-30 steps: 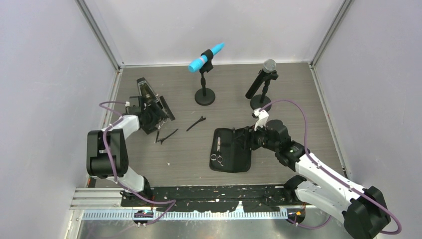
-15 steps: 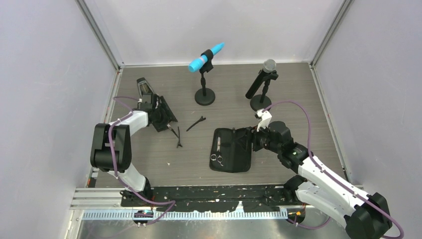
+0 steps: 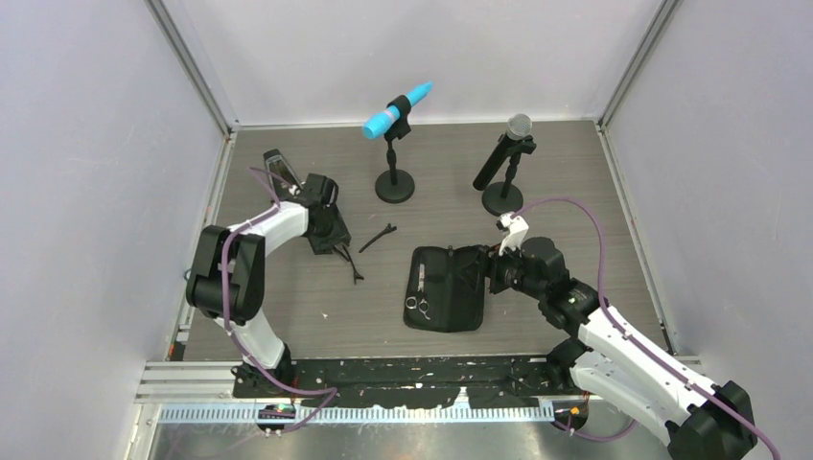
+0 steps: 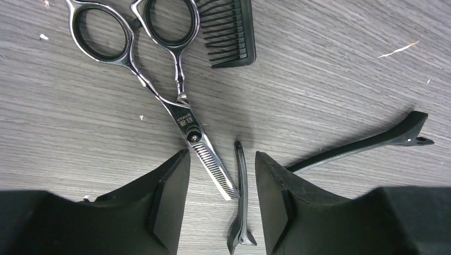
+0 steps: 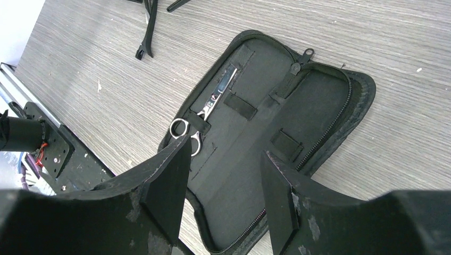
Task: Sort the hair-cutting tools
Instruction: Move the scissors to the center of the board.
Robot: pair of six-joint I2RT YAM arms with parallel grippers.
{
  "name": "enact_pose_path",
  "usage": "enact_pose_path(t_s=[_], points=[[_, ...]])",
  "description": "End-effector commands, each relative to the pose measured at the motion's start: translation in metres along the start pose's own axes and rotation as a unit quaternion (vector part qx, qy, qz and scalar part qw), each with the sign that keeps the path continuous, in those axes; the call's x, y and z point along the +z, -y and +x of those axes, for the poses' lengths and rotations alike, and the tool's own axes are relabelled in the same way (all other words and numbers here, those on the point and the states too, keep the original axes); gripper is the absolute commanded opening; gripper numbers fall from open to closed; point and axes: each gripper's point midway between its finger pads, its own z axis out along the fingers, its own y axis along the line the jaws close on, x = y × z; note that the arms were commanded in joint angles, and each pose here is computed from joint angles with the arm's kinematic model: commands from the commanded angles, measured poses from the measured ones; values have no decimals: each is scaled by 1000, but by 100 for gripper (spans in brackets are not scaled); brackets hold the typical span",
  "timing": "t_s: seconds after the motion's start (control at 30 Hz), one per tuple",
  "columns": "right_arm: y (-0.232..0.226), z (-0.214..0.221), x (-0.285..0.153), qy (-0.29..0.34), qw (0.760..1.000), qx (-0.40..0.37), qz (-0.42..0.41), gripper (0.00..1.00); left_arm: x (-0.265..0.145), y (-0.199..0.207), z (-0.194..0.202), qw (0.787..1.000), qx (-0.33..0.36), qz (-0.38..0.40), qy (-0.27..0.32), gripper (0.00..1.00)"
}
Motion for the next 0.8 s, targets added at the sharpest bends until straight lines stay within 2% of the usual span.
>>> enact_pose_path(t_s=[0.0,0.23,0.43,0.57,0.77], points=[[-2,-4,1,13,1000,4,-3,59,4,-25,13,997,16,-67,-22,50],[-2,-3,4,10,1000,6,-5,59,3,-27,25,995,32,-90,-37,41],[-2,0,4,9,1000,8,-8,59,-1,-31,28,993,43,-99,-41,13],[-1,2,3,10,1000,9,-8,59,-7,-20,36,995,61,-73,-41,13],[-2,1,1,12,1000,8,-8,59,-16,0,77,986,139,-25,-93,14]])
